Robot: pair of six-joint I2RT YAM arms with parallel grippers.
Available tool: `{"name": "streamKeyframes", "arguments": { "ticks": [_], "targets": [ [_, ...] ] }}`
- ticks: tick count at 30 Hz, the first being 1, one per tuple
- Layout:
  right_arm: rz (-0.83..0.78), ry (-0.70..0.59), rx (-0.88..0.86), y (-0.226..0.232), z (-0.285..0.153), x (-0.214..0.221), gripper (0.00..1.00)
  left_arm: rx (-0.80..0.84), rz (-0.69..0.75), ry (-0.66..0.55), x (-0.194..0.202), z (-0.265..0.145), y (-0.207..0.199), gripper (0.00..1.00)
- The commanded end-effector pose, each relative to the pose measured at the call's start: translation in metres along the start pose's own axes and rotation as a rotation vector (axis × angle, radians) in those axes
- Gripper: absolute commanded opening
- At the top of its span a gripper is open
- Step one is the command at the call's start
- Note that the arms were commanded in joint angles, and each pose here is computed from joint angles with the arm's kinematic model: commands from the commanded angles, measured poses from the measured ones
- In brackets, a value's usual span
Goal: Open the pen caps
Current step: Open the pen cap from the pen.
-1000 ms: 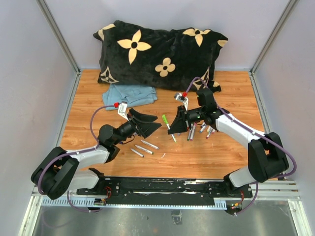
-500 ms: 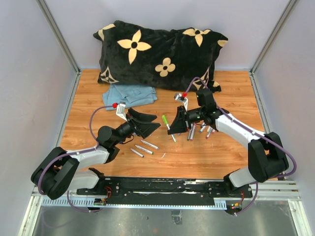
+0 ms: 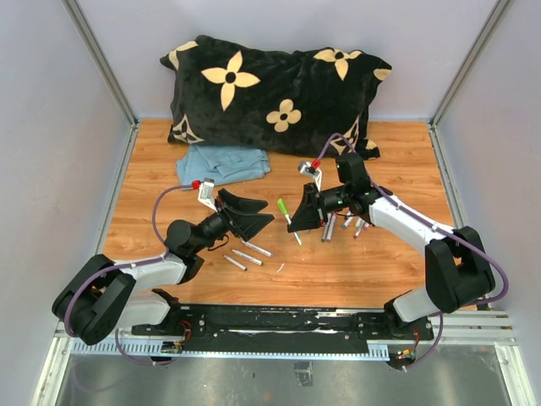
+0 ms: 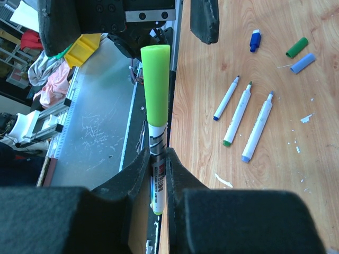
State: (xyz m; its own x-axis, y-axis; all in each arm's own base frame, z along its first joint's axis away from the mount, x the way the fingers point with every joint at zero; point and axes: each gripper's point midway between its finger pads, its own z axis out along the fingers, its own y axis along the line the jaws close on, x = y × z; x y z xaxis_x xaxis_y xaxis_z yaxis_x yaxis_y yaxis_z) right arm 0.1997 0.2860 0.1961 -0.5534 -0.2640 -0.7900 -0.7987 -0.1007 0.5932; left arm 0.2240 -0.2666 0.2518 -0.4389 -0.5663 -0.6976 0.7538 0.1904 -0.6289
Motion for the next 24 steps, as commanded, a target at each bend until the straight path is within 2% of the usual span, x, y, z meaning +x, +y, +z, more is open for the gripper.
{"name": "streamKeyframes", "arguments": {
  "ticks": [1,19,24],
  "targets": [
    [-0.044,0.009,-0.047,0.01,0.006,-0.008,0.03,0.028,0.052,-0.047,-0.012,-0.002,-0.008,0.97],
    [-0.042,0.026,-0.063,0.011,0.012,-0.005,0.03,0.061,0.037,-0.057,-0.017,0.011,-0.009,0.96],
    [-0.041,0.026,-0.066,0.012,0.011,-0.005,0.03,0.085,0.008,-0.046,-0.014,0.016,-0.01,0.89]
  ]
}}
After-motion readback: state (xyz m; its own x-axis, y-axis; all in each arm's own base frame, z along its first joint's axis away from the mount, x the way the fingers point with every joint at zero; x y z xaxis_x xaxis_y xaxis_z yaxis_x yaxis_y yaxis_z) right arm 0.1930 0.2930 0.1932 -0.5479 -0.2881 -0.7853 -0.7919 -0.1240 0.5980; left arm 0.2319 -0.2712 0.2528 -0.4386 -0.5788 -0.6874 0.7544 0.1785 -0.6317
